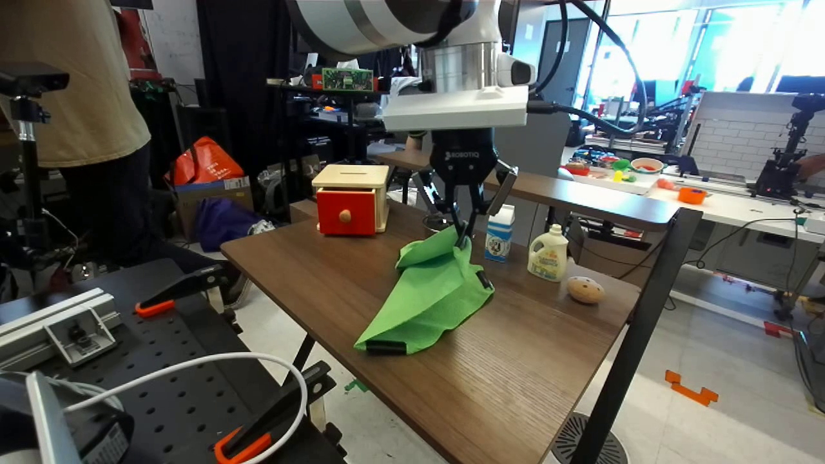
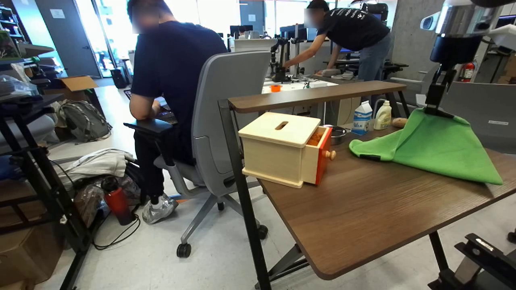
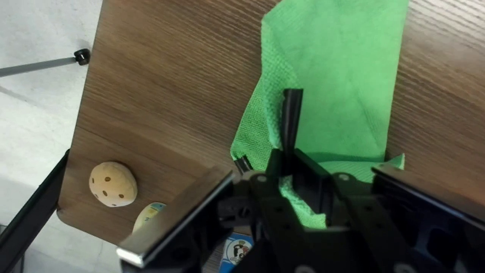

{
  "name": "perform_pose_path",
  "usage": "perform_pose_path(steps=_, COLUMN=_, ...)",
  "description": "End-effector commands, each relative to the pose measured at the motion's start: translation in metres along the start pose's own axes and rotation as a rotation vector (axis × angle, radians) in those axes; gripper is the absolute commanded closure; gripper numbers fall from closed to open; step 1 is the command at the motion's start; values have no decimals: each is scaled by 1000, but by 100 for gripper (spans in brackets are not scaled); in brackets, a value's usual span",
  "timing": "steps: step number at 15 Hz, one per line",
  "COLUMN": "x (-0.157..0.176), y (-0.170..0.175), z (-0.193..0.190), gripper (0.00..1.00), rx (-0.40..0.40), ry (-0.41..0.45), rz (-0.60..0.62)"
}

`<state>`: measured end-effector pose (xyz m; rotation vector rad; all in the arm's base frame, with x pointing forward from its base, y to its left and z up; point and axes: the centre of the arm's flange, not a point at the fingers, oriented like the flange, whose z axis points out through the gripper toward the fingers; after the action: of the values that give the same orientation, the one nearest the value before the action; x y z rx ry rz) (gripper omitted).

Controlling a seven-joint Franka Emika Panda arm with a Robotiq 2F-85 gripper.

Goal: Fold the green cloth

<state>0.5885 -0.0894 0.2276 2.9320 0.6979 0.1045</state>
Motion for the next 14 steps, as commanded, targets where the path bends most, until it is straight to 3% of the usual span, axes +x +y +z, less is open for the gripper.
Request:
perform_pose_path(steps=1, x=26, y=35, z=14, gripper=97, rx=32, ry=-12, rz=8)
perform_pose_path(steps=14, x=62, y=64, z=93, gripper=97, rx=96, ry=-60, rz=18)
